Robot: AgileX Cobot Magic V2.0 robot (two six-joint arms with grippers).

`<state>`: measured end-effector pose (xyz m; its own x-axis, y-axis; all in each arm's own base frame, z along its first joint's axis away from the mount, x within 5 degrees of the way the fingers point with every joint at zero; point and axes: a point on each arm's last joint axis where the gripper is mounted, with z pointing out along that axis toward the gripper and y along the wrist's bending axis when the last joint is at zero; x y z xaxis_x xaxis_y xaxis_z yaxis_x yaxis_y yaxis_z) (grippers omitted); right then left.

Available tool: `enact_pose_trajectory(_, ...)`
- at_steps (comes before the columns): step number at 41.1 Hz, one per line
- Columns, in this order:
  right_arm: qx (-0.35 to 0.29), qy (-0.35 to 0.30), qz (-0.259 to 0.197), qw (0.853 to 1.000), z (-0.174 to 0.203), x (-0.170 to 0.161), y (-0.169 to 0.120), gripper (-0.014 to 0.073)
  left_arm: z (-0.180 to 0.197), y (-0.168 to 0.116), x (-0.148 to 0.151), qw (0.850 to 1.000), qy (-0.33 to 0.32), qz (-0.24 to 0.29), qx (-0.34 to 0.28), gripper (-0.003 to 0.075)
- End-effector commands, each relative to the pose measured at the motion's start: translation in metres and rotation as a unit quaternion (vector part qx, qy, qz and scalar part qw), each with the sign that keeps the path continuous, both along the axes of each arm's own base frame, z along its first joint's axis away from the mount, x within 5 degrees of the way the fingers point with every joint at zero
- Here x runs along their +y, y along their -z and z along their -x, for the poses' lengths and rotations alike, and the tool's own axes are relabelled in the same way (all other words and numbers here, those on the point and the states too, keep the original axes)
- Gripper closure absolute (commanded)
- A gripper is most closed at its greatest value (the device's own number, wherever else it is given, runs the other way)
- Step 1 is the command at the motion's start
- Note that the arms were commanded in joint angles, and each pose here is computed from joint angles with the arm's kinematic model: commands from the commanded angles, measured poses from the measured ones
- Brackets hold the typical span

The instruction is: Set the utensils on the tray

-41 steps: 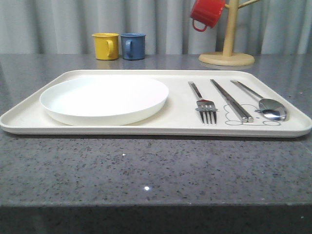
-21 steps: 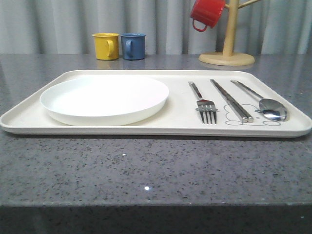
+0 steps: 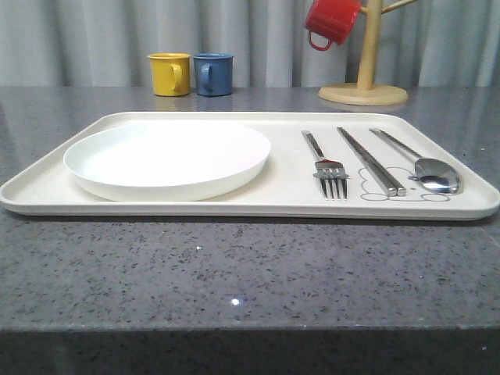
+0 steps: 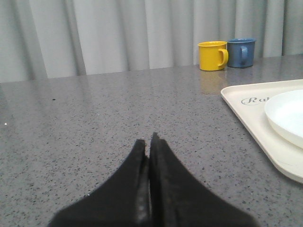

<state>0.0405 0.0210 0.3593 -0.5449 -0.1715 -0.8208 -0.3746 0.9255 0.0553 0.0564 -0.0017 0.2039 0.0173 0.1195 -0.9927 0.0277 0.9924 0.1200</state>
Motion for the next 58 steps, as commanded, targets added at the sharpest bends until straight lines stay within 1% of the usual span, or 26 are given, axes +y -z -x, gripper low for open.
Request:
enact_pose_trajectory(1, -0.035, -0.001, -0.010, 0.999, -0.003, 0.001, -0.010, 0.0663, 0.003, -0.010, 0.001, 0.998, -0.003, 0.006, -0.057, 0.0738)
enact_pose_trajectory(47, -0.035, -0.001, -0.010, 0.999, -0.003, 0.001, -0.010, 0.0663, 0.003, -0.010, 0.001, 0.998, -0.003, 0.006, -0.057, 0.0738)
enact_pose_trajectory(50, -0.047, 0.002, -0.012, 0.999, 0.000, -0.001, -0.006, 0.0663, 0.003, -0.010, 0.001, 0.998, -0.003, 0.006, -0.057, 0.0738)
enact_pose_trajectory(52, -0.058, 0.018, -0.009, 0.998, 0.001, -0.003, 0.000, 0.0663, 0.003, -0.010, 0.001, 0.998, -0.003, 0.006, -0.057, 0.0738)
enact_pose_trajectory(55, -0.093, 0.047, -0.019, 0.994, 0.000, -0.006, 0.010, 0.0663, 0.003, -0.010, 0.001, 0.998, -0.003, 0.006, -0.057, 0.0738)
enact_pose_trajectory(56, -0.119, 0.060, -0.027, 0.991, -0.002, -0.007, 0.013, 0.0663, 0.003, -0.010, 0.001, 0.998, -0.003, 0.006, -0.057, 0.0738)
enact_pose_trajectory(57, -0.127, 0.070, -0.029, 0.989, -0.002, -0.007, 0.018, 0.0663, 0.003, -0.010, 0.001, 0.998, -0.003, 0.006, -0.057, 0.0738)
enact_pose_trajectory(58, -0.154, 0.083, -0.036, 0.984, -0.002, -0.009, 0.020, 0.0663, 0.003, -0.010, 0.001, 0.998, -0.003, 0.006, -0.057, 0.0738)
